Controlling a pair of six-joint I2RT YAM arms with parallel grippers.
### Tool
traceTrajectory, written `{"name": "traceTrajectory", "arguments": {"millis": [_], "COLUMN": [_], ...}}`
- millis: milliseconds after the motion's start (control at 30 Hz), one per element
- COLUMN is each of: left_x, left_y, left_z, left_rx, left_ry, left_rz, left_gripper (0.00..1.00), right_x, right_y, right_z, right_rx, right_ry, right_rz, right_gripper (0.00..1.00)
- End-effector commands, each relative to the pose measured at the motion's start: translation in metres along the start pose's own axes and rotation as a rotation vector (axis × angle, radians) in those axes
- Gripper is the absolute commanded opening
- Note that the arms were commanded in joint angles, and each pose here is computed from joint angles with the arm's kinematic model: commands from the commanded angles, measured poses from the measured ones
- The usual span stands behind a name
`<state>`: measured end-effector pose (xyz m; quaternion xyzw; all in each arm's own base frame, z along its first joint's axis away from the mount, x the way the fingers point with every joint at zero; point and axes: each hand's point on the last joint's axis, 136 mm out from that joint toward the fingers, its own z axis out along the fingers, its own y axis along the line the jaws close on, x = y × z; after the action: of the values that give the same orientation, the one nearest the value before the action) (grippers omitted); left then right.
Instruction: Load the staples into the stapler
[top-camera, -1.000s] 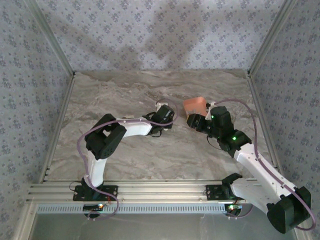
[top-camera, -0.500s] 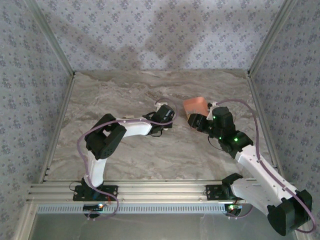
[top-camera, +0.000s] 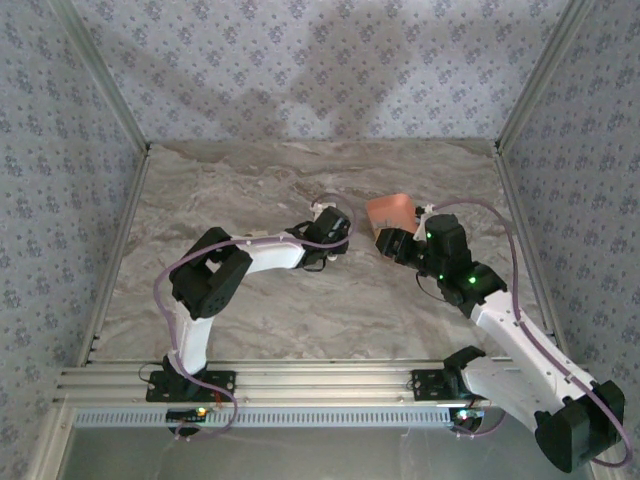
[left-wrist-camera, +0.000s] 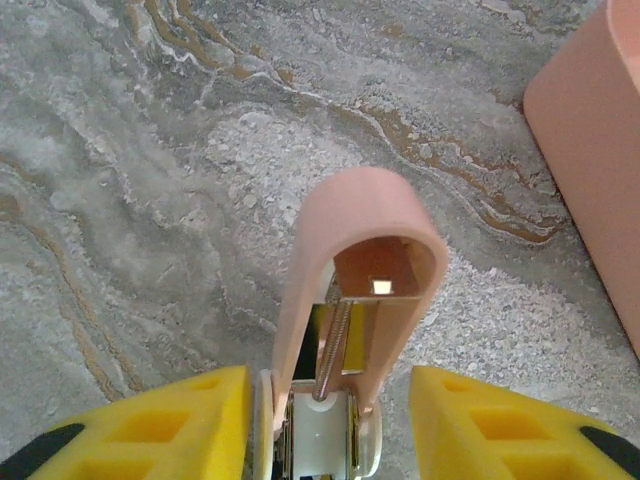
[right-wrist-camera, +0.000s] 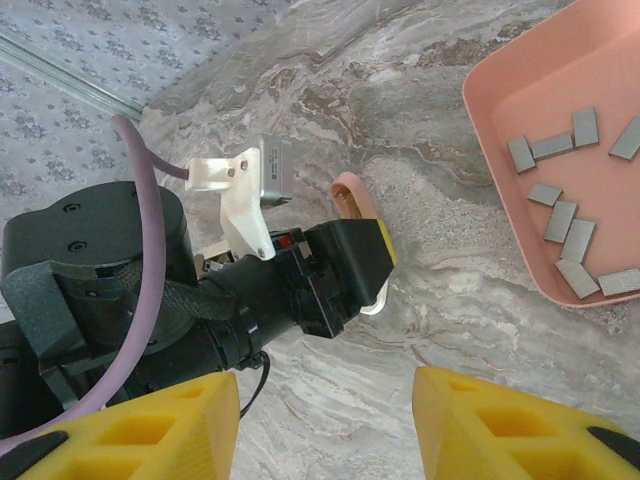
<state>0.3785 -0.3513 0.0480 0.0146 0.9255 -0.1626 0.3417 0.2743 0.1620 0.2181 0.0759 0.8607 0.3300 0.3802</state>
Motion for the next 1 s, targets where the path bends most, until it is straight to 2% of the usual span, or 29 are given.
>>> {"name": "traceTrajectory", "arguments": {"millis": [0,267,500,767,967], "left_x": [-0.011,-0.027,-0.029,-0.015,-0.014], "left_y": [-0.007,0.004,0.062,0.156,0.203], "left_z": [-0.009,-0.044,-0.092,-0.127,-0.135], "left_rx": [0.006,0.013,-0.028,-0.11,-0.178], "left_ry": [-0.017,-0.025,0.05,0.206,0.187], "left_rz": [0.002,-0.052,-0.211,-0.634,-0.886], "left_gripper": [0.48,0.58,0.66,0.73,0.73], "right_x": [0.002,0.004,0.008,0.012,0.014], "right_y": [-0.003,-0.002,0.001,0.011,0.013], "right_z": [-0.003,-0.003,0.008,0.023,0.032], "right_rx": [0.003,0.001,-0.006,-0.022,-0.022], "right_ry": [0.0,0.01,0.037,0.057,0.073], "right_rz": [0.003,0.01,0.005,-0.012,-0.016], "right_gripper": [0.5,0.5,0.5,0.5,0.5]}}
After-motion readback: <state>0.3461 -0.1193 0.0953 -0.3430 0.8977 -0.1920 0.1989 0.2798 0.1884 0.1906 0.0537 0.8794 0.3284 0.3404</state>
